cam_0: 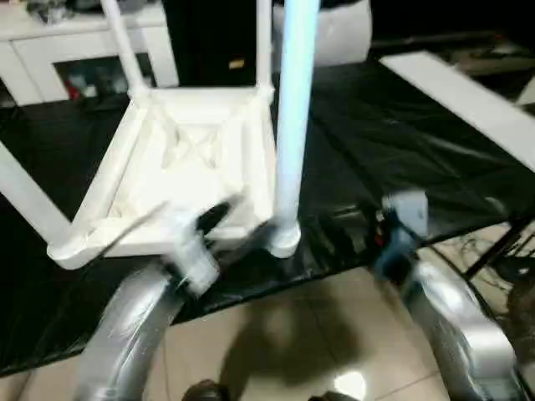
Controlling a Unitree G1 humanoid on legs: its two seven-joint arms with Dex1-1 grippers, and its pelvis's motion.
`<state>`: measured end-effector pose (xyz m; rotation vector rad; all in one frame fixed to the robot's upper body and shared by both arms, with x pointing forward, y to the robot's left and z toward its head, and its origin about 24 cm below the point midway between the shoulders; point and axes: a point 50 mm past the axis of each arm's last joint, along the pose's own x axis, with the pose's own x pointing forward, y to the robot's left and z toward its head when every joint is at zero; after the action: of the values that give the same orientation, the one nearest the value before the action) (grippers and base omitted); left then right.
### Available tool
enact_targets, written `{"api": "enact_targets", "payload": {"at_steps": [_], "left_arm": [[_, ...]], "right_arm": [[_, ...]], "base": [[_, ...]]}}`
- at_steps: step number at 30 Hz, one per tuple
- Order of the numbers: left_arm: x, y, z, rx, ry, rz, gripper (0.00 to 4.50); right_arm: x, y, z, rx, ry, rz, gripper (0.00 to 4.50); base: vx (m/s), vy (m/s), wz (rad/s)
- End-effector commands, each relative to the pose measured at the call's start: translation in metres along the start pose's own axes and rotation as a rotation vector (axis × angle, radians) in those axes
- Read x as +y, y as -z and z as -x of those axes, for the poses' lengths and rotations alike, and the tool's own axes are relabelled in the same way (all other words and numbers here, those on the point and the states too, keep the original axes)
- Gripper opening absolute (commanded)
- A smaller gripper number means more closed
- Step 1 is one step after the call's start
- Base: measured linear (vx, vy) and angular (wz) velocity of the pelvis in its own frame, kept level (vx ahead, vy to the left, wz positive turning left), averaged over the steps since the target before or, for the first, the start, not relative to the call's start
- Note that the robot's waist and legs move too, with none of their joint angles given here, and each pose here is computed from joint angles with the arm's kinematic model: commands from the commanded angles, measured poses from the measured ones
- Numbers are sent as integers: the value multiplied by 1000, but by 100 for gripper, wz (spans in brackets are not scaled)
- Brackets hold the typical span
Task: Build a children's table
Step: Rotate table base
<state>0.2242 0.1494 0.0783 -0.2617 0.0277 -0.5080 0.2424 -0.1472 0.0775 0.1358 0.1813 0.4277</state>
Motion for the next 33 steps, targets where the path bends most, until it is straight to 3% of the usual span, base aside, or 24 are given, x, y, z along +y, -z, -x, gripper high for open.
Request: {"api": "enact_targets", "payload": {"at_steps": [1, 5, 8, 17, 21, 23, 28, 33], "left_arm": [[1, -11, 3, -47, -118, -36, 441], [5, -5, -6, 41, -284, -100, 441], [5, -5, -9, 41, -294, -112, 441], [0, -4, -14, 53, -324, -144, 441], [-5, -4, -13, 61, -311, -138, 441], [-7, -3, -10, 67, -319, -133, 441], [-7, -2, -9, 77, -349, -187, 441], [-6, -4, -11, 95, -373, -234, 441]], "right_arm": [[3, -5, 5, -19, 27, 1, 450], [6, -7, 3, -9, 87, 1, 450], [4, -8, 2, -7, 95, 13, 450], [-22, -11, 11, 12, 234, 18, 450], [-21, -7, 14, 52, 220, 32, 450], [-14, -4, 14, 59, 168, 35, 450], [-7, -4, 10, 69, 115, 49, 450], [-11, -7, 6, 75, 147, 79, 450]], "base": [[0, 0, 0], [-61, 34, 15], [-59, -49, 65], [39, 14, 44], [-6, -144, 6], [-6, -120, -5], [-9, -28, -2], [-7, -11, 40]]}}
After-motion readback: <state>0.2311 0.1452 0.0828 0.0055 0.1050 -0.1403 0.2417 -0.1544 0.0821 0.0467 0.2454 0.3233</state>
